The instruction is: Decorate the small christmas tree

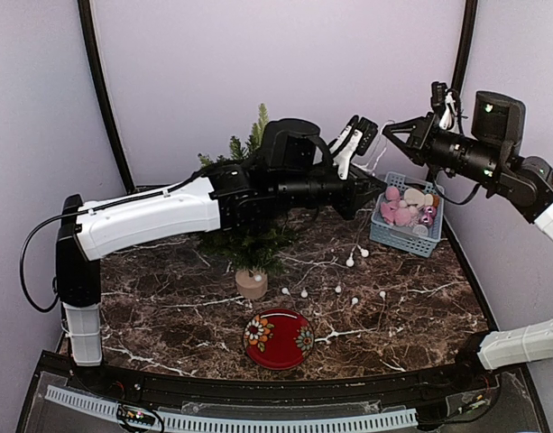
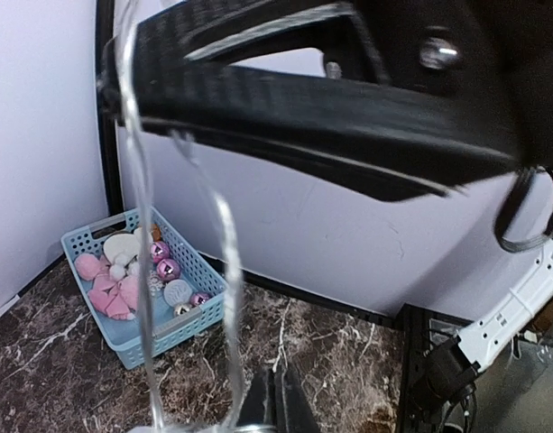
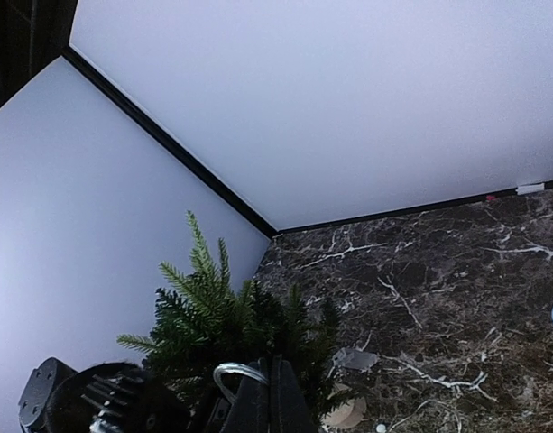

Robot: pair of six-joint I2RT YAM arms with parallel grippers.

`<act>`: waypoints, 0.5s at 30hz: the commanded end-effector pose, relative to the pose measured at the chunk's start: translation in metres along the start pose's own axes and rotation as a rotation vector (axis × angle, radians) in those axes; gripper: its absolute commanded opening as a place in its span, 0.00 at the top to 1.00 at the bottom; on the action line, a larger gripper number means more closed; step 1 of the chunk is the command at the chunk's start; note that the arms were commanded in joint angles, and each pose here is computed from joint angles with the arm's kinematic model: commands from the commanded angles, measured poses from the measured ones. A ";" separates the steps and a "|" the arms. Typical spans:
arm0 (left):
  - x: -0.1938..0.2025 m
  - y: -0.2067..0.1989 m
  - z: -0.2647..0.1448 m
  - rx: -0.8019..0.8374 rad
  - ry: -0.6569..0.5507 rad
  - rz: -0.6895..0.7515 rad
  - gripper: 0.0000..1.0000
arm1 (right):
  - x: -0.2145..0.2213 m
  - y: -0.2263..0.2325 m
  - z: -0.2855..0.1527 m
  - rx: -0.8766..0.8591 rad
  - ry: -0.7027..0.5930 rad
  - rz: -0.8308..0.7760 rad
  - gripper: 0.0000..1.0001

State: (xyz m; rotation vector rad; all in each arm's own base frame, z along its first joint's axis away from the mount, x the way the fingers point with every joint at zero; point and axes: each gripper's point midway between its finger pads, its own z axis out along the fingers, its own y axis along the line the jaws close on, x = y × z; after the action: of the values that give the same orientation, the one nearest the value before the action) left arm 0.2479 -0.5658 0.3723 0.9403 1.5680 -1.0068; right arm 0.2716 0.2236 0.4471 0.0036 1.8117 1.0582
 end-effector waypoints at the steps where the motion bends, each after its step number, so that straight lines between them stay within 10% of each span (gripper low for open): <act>1: -0.038 -0.043 -0.052 0.190 -0.030 0.089 1.00 | -0.012 -0.042 -0.006 0.210 -0.118 -0.021 1.00; 15: -0.017 -0.066 -0.112 0.294 0.154 0.086 1.00 | -0.013 -0.102 -0.029 0.413 -0.319 0.009 0.93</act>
State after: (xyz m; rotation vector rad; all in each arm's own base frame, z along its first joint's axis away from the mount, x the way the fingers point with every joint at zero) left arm 0.2057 -0.5196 0.3629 1.2142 1.6289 -1.0330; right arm 0.2789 0.1894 0.3842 0.1990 1.8444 0.8432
